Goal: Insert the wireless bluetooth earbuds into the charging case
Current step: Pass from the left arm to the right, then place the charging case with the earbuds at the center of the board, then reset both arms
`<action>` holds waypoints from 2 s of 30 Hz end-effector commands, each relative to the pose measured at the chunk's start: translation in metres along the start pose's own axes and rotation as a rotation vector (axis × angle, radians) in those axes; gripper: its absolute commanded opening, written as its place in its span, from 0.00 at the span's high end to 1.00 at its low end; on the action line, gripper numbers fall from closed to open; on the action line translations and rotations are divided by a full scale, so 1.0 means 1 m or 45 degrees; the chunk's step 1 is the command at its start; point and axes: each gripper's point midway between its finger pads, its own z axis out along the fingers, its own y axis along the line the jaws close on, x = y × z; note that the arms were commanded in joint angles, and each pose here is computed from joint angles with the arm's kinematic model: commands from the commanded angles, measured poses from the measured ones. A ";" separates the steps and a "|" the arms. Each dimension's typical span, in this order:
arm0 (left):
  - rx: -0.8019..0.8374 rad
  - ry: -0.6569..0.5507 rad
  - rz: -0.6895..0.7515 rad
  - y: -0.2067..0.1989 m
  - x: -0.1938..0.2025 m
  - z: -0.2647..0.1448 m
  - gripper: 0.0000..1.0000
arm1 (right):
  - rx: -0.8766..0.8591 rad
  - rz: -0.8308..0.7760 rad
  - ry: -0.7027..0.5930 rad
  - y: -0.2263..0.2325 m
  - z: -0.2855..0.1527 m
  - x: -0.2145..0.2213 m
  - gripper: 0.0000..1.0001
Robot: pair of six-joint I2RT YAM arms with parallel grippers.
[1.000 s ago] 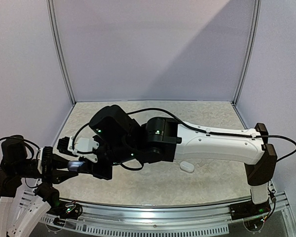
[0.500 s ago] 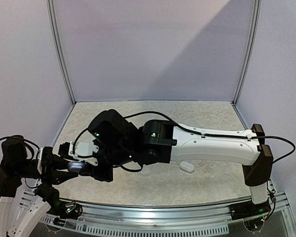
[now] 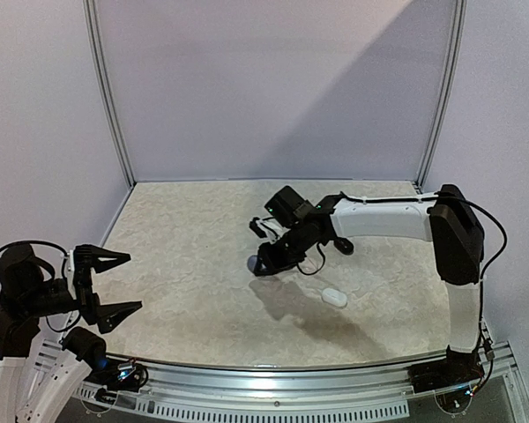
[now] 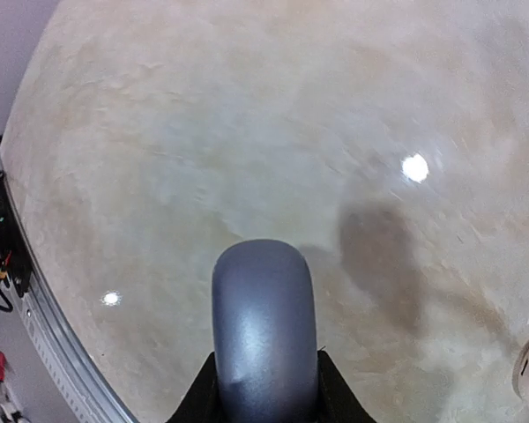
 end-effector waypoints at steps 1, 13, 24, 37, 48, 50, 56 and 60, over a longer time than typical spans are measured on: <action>-0.030 0.020 -0.031 0.008 0.003 0.003 0.01 | -0.167 0.308 0.093 0.000 0.001 0.023 1.00; -0.037 0.021 -0.030 0.008 0.005 0.003 0.01 | -0.116 0.458 0.297 -0.066 0.034 0.057 0.75; -0.043 0.025 -0.032 0.009 0.006 0.004 0.01 | 0.123 0.320 0.280 -0.087 -0.002 0.020 0.04; -0.913 0.292 -0.232 0.130 0.064 -0.020 0.01 | 0.709 0.485 -0.241 -0.231 -0.151 -0.044 0.01; -1.178 0.411 -0.330 0.161 0.096 -0.042 0.01 | 1.185 0.819 -0.906 -0.341 -0.326 0.094 0.01; -1.197 0.408 -0.345 0.163 0.097 -0.045 0.01 | 1.249 0.749 -0.975 -0.335 -0.337 0.109 0.01; -1.246 0.391 -0.415 0.171 0.105 -0.050 0.01 | 1.361 0.523 -1.302 -0.303 -0.367 0.150 0.01; -1.289 0.338 -0.487 0.174 0.123 -0.053 0.01 | 1.359 0.481 -1.630 -0.280 -0.393 0.164 0.01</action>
